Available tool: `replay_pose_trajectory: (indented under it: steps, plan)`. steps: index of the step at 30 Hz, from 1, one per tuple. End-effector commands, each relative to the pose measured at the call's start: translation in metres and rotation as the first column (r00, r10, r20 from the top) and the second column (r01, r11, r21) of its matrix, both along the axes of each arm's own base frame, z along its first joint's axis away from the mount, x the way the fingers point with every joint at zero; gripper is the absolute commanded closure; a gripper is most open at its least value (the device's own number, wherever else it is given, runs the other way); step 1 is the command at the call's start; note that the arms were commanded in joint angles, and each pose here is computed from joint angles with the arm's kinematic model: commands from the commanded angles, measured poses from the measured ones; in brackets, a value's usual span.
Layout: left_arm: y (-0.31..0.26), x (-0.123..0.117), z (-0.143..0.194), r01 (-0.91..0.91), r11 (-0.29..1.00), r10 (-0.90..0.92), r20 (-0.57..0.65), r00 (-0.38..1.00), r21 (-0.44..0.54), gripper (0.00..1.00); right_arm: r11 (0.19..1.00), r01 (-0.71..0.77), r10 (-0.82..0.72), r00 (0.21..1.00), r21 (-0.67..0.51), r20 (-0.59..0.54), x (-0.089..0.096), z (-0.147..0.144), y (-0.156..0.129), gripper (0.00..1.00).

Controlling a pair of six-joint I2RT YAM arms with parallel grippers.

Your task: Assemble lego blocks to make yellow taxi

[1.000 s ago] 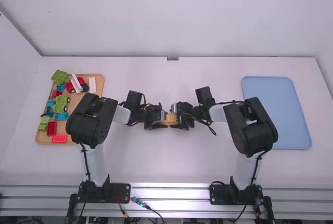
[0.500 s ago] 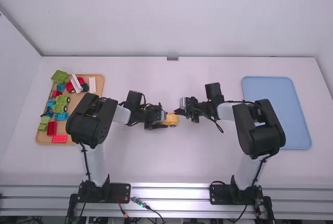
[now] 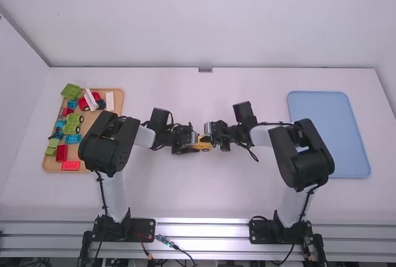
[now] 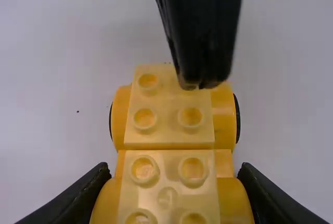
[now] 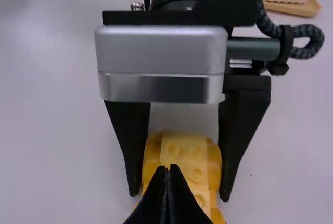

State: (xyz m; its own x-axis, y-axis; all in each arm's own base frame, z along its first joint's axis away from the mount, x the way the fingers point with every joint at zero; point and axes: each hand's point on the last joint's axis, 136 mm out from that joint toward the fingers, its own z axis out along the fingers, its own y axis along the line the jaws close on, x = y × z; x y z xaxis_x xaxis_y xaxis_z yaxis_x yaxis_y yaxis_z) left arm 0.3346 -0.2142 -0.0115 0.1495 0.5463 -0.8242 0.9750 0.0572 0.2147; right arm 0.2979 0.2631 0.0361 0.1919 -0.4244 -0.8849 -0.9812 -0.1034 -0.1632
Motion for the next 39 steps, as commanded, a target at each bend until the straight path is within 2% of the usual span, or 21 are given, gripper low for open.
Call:
replay_pose_trajectory:
  steps: [1,13,19,26,32,39]
  plan:
    - [0.003,-0.007,-0.015,-0.001,0.999,0.002,-0.017,1.000,0.048,0.56,1.000,0.025,-0.025,1.000,-0.006,-0.001,0.001,0.002,-0.003,1.00]
    - [0.002,-0.005,-0.014,-0.014,0.999,0.016,-0.026,1.000,0.041,0.57,0.998,0.051,-0.051,0.999,-0.041,-0.007,0.004,-0.013,-0.006,1.00]
    - [0.003,-0.006,-0.015,-0.015,0.999,0.017,-0.030,0.999,0.043,0.58,0.999,0.019,-0.022,0.995,-0.028,-0.099,0.006,-0.032,0.000,1.00]
    - [0.002,-0.004,-0.014,-0.016,0.999,0.017,-0.024,1.000,0.041,0.59,0.996,0.024,-0.039,0.981,-0.082,-0.190,0.006,-0.057,-0.002,1.00]
    - [0.002,-0.004,-0.013,-0.015,0.999,0.016,-0.026,1.000,0.042,0.60,0.997,0.045,-0.059,0.973,-0.068,-0.221,0.014,-0.074,-0.008,1.00]
    - [0.002,-0.003,-0.013,-0.015,0.999,0.016,-0.023,1.000,0.041,0.62,0.997,0.053,-0.063,0.974,-0.052,-0.217,0.007,-0.081,-0.020,1.00]
